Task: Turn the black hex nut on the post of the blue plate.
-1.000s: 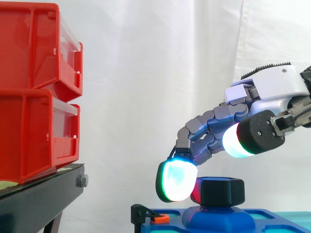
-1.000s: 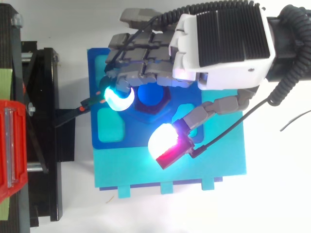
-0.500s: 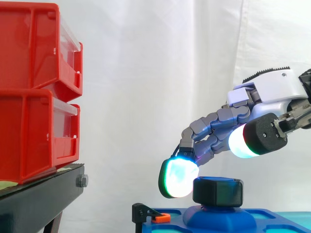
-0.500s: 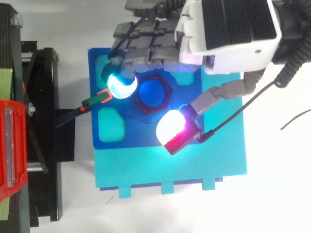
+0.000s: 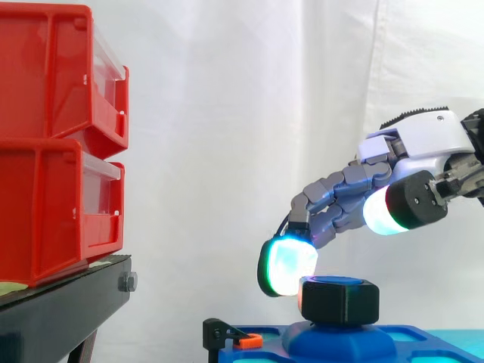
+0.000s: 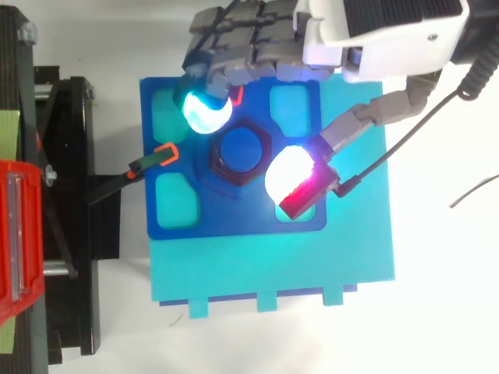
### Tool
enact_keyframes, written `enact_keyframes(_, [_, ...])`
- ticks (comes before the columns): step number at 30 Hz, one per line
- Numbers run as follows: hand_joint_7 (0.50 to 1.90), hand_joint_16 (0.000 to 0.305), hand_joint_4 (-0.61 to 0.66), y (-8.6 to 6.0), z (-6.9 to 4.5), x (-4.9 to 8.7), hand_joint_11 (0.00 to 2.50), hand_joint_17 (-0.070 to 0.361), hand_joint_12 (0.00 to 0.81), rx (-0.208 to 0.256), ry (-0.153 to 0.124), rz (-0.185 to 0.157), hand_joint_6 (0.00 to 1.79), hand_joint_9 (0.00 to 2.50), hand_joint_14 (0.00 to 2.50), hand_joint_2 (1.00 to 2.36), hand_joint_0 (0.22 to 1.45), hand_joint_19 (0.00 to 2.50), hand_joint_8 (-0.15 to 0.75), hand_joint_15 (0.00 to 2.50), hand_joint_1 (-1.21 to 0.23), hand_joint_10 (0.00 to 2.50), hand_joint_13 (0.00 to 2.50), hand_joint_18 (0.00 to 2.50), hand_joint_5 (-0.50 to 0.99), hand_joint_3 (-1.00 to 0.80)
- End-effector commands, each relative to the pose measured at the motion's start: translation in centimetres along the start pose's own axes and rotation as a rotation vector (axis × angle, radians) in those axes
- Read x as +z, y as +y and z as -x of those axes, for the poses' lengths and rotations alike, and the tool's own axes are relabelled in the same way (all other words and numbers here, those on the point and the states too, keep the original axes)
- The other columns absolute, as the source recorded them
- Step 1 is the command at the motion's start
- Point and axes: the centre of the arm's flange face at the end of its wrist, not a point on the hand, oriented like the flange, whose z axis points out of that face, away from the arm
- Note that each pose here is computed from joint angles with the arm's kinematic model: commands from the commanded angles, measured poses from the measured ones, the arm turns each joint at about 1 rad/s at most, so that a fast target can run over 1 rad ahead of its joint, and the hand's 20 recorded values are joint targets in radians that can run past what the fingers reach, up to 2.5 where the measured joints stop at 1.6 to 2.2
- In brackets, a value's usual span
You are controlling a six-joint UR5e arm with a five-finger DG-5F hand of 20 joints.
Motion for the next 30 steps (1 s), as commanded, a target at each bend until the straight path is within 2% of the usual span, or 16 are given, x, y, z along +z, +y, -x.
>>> enact_keyframes(1, [0.90, 0.062, 0.27, 0.0, 0.8, 0.0, 0.00, 0.139, 0.416, -0.001, -0.009, 0.004, 0.50, 0.37, 0.00, 1.00, 0.46, 0.13, 0.306, 0.00, -0.39, 0.00, 0.09, 0.00, -0.18, -0.50])
enact_keyframes(5, [0.91, 0.061, 0.27, 0.5, 1.8, 0.2, 0.00, 0.138, 0.417, -0.004, -0.019, 0.009, 0.50, 0.37, 0.00, 1.00, 0.46, 0.13, 0.308, 0.00, -0.39, 0.00, 0.09, 0.00, -0.18, -0.50])
enact_keyframes(7, [0.90, 0.061, 0.27, 1.4, 2.7, 0.4, 0.00, 0.138, 0.417, -0.006, -0.023, 0.014, 0.50, 0.37, 0.00, 1.00, 0.46, 0.13, 0.307, 0.00, -0.39, 0.00, 0.09, 0.00, -0.18, -0.50])
enact_keyframes(12, [0.90, 0.061, 0.27, 2.1, 2.8, 0.8, 0.00, 0.137, 0.418, -0.006, -0.025, 0.015, 0.50, 0.37, 0.00, 1.00, 0.46, 0.13, 0.308, 0.00, -0.39, 0.00, 0.09, 0.00, -0.18, -0.50])
enact_keyframes(14, [0.90, 0.061, 0.27, 2.6, 2.7, 1.1, 0.00, 0.137, 0.417, -0.009, -0.037, 0.008, 0.50, 0.37, 0.00, 1.00, 0.46, 0.13, 0.307, 0.00, -0.39, 0.00, 0.09, 0.00, -0.18, -0.50])
enact_keyframes(15, [0.91, 0.061, 0.27, 3.2, 2.6, 1.5, 0.00, 0.137, 0.417, -0.010, -0.053, -0.003, 0.50, 0.37, 0.00, 1.00, 0.46, 0.13, 0.307, 0.00, -0.39, 0.00, 0.09, 0.00, -0.18, -0.50])
enact_keyframes(18, [0.91, 0.061, 0.27, 3.9, 2.4, 2.0, 0.00, 0.136, 0.417, -0.012, -0.067, -0.008, 0.50, 0.37, 0.00, 1.00, 0.46, 0.13, 0.307, 0.00, -0.39, 0.00, 0.09, 0.00, -0.18, -0.50])
enact_keyframes(20, [0.91, 0.061, 0.27, 4.7, 2.1, 2.3, 0.00, 0.136, 0.417, -0.014, -0.071, -0.005, 0.50, 0.37, 0.00, 1.00, 0.46, 0.13, 0.306, 0.00, -0.39, 0.00, 0.09, 0.00, -0.18, -0.50])
enact_keyframes(21, [0.90, 0.061, 0.27, 5.4, 1.9, 2.6, 0.00, 0.136, 0.417, -0.016, -0.074, 0.002, 0.50, 0.37, 0.00, 1.00, 0.46, 0.13, 0.306, 0.00, -0.39, 0.00, 0.09, 0.00, -0.18, -0.50])
enact_keyframes(22, [0.91, 0.060, 0.27, 6.3, 1.3, 3.1, 0.00, 0.136, 0.417, -0.019, -0.079, -0.006, 0.50, 0.37, 0.00, 1.00, 0.46, 0.13, 0.307, 0.00, -0.39, 0.00, 0.09, 0.00, -0.18, -0.50])
enact_keyframes(25, [0.91, 0.060, 0.27, 6.9, 0.3, 3.7, 0.00, 0.136, 0.417, -0.017, -0.076, -0.020, 0.50, 0.37, 0.00, 1.00, 0.46, 0.13, 0.307, 0.00, -0.39, 0.00, 0.09, 0.00, -0.18, -0.50])
enact_keyframes(26, [0.90, 0.060, 0.27, 7.1, -0.7, 4.2, 0.00, 0.136, 0.417, -0.017, -0.061, -0.024, 0.50, 0.37, 0.00, 1.00, 0.46, 0.13, 0.307, 0.00, -0.39, 0.00, 0.09, 0.00, -0.18, -0.50])
enact_keyframes(30, [0.90, 0.060, 0.27, 7.4, -1.6, 4.6, 0.00, 0.135, 0.417, -0.007, -0.044, -0.018, 0.50, 0.37, 0.00, 1.00, 0.46, 0.13, 0.307, 0.00, -0.39, 0.00, 0.09, 0.00, -0.18, -0.50])
